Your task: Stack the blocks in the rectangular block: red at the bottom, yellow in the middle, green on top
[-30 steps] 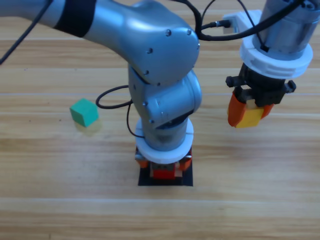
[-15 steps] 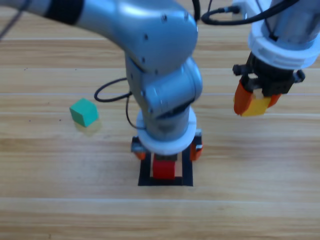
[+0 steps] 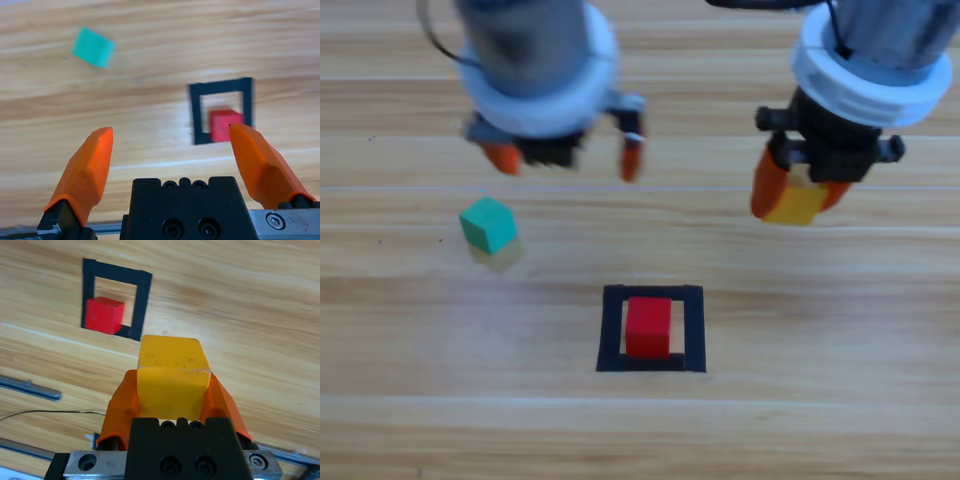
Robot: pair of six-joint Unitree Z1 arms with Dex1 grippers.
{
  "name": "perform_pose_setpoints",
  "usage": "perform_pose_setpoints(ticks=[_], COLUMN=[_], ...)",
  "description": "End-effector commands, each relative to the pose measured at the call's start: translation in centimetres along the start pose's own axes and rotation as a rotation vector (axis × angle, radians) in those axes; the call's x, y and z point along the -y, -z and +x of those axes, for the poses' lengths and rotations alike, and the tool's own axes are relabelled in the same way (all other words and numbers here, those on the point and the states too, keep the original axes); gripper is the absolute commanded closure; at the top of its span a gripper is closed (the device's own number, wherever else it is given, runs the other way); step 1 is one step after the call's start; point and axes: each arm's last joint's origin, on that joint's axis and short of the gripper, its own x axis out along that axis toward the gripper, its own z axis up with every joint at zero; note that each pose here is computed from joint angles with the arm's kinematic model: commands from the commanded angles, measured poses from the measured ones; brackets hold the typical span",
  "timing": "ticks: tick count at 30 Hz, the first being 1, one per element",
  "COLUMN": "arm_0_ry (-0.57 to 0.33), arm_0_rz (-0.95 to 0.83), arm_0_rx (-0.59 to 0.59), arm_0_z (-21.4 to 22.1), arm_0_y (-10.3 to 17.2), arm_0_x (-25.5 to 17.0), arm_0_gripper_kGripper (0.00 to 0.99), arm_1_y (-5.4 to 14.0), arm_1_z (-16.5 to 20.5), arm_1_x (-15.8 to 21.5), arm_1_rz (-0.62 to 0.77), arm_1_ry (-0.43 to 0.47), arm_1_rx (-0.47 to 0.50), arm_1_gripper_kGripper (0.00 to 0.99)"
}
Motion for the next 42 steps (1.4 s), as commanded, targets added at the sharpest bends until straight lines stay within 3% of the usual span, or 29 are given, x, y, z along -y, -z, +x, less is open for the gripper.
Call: perform_pose_setpoints(ticks=[1, 6, 10, 18, 29, 42], arm_0_ry=[-0.103, -0.123, -0.126, -0.058, -0.135, -0.154], arm_0_rz=[-0.097, -0.212, -0.349, -0.578, -0.782, -0.860], arm_0_rx=[-0.100, -0.243, -0.286, -0.264, -0.238, -0.254], arm_0_z=[4.3, 11.2, 13.6, 12.3, 13.0, 13.7], arm_0_y=[-5.8, -8.0, -8.0, -9.3, -9.1, -8.5], arm_0_x=[-10.2, -12.3, -11.9, -11.3, -11.8, -11.9], arm_0_gripper_kGripper=[0.000, 0.000, 0.000, 0.000, 0.000, 0.000], arm_1_y=[0.0, -1.4, -2.0, -2.3, -1.6, 0.2], arm_1_z=[5.7, 10.4, 12.9, 14.5, 15.1, 13.9], arm_1_x=[-5.1, -8.3, -9.4, -10.6, -11.3, -11.8], arm_1_rz=[0.002, 0.071, 0.105, 0.131, 0.155, 0.167], arm_1_ry=[0.042, 0.109, 0.111, 0.104, 0.115, 0.148], arm_1_rx=[-0.110, -0.176, -0.190, -0.182, -0.185, -0.187], arm_1_gripper_kGripper=[0.990, 0.990, 0.990, 0.990, 0.990, 0.990])
